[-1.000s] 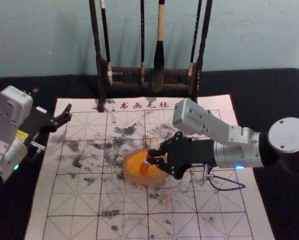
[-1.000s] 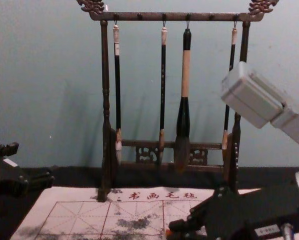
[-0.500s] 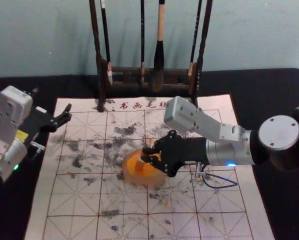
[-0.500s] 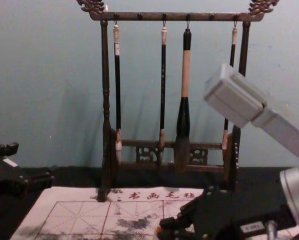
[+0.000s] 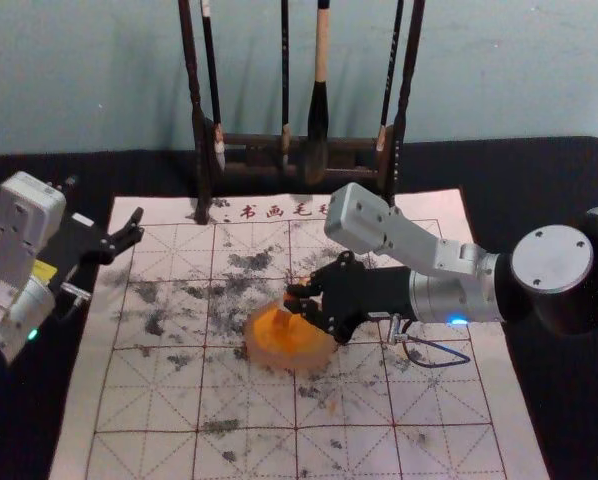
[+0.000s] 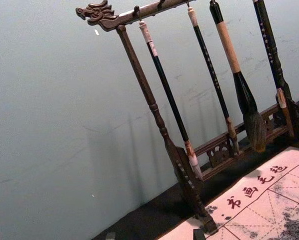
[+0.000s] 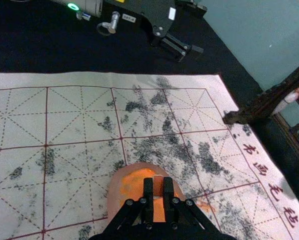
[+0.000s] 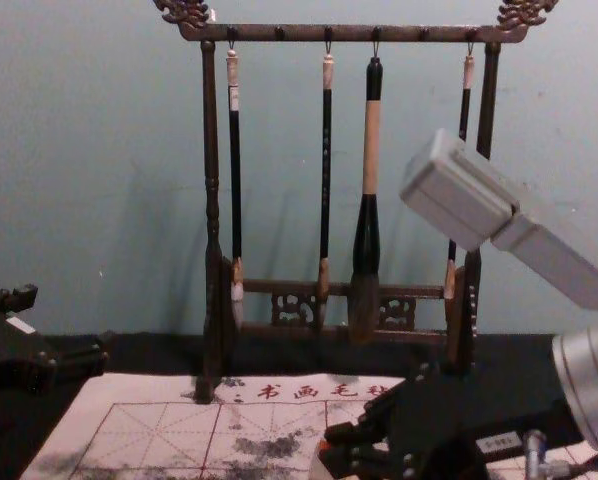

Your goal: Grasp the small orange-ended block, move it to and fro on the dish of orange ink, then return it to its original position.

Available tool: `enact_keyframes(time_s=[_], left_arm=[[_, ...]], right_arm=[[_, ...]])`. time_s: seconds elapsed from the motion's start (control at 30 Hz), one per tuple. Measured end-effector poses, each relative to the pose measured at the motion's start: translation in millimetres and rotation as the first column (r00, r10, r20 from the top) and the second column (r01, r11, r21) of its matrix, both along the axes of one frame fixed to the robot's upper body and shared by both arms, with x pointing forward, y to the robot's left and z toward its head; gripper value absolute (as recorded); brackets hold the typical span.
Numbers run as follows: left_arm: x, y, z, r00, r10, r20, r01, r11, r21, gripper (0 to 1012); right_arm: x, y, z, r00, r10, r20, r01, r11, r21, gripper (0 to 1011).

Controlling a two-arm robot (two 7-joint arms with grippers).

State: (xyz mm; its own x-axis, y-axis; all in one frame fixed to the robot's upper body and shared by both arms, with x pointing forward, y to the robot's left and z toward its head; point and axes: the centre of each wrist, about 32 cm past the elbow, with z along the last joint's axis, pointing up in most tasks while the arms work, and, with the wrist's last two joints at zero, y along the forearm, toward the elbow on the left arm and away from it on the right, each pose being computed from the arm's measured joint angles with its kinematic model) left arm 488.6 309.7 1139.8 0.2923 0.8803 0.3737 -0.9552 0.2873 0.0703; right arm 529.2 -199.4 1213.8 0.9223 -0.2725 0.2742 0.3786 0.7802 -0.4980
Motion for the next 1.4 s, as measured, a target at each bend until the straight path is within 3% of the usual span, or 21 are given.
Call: enact_keyframes(time_s=[0.97,1.4], left_arm=[[0.0,0.0,0.0,1.0000,0.000,0.000,0.000,1.0000,0.000,1001],[0.0,0.0,0.0,1.0000,0.000,0.000,0.000,1.0000,0.000,1001]], right_arm=[[-2.0,-21.8,3.4,1.000,-0.008,0.015,0.008,1.000,-0.004,109],[-7.5,-21.5,0.8,1.000,0.020,0.003,-0.020,1.000,-0.007,109]])
